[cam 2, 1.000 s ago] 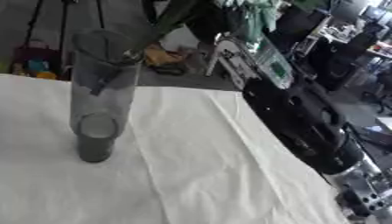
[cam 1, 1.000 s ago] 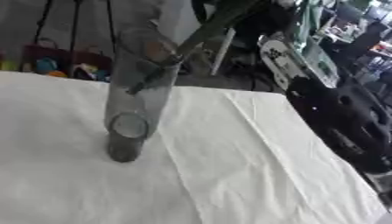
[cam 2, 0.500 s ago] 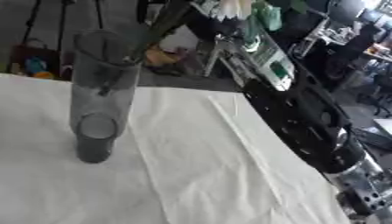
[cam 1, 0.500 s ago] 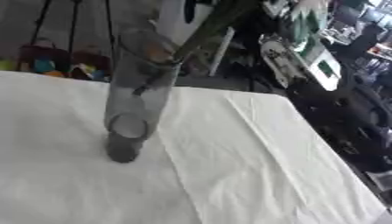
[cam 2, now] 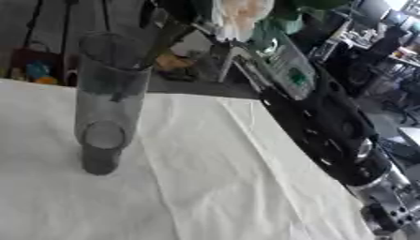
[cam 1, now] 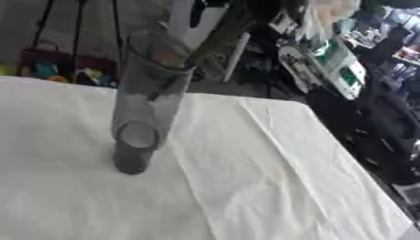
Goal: Arrange flowers into the vase.
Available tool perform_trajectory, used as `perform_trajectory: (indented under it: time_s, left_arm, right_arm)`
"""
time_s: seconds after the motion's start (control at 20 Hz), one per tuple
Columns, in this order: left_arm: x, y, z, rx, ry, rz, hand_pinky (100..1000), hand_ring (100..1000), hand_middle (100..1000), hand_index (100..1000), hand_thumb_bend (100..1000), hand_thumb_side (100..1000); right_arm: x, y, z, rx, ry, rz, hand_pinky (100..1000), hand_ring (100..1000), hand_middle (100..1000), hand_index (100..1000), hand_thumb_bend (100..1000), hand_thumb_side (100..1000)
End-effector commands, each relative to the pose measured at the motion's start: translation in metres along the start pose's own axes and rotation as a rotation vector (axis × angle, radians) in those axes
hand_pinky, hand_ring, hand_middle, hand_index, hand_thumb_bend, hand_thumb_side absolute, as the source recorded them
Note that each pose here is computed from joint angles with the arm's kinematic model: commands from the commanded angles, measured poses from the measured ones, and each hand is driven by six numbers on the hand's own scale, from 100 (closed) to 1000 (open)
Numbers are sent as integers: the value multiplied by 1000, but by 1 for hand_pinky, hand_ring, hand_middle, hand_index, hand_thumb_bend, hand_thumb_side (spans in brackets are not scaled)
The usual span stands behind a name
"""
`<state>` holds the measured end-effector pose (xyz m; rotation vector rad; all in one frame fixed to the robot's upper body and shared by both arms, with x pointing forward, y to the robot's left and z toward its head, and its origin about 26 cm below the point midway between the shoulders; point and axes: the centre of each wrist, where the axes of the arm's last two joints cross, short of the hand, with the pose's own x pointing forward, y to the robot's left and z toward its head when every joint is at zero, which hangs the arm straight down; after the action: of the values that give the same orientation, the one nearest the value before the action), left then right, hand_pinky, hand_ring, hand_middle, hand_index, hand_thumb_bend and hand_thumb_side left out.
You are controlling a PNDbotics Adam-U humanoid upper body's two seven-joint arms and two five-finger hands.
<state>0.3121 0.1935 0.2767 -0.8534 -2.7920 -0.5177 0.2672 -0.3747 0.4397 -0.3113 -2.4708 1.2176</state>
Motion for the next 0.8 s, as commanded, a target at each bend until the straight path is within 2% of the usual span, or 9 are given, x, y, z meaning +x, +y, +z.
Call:
perform_trajectory:
  time_s: [0.05, 0.15, 0.2, 0.45, 0.8]
  left_arm:
    - [4, 0, -4, -19, -9, -11, 760, 756, 832, 930, 100, 864]
    - [4, 0, -4, -18, -10, -11, 760, 756, 832, 930, 100, 864]
    - [4, 0, -4, -18, -8, -11, 760, 756, 832, 930, 100, 865]
    - [4, 0, -3, -17, -4, -10, 760, 756, 833, 929, 100, 868]
    - [4, 0, -3, -15, 3, -12, 760, 755, 832, 929, 100, 869]
  right_arm:
    - [15, -9, -5, 42, -6, 85, 555, 773, 810, 782, 550, 680]
    - [15, -9, -5, 45, -5, 91, 555, 773, 810, 782, 550, 680]
    - [16, -9, -6, 55, -6, 101, 606, 809, 831, 815, 565, 647]
    - [15, -10, -5, 107, 10, 141, 603, 809, 844, 809, 528, 560]
    - [11, -9, -3, 148, 53, 106, 591, 800, 842, 801, 511, 526]
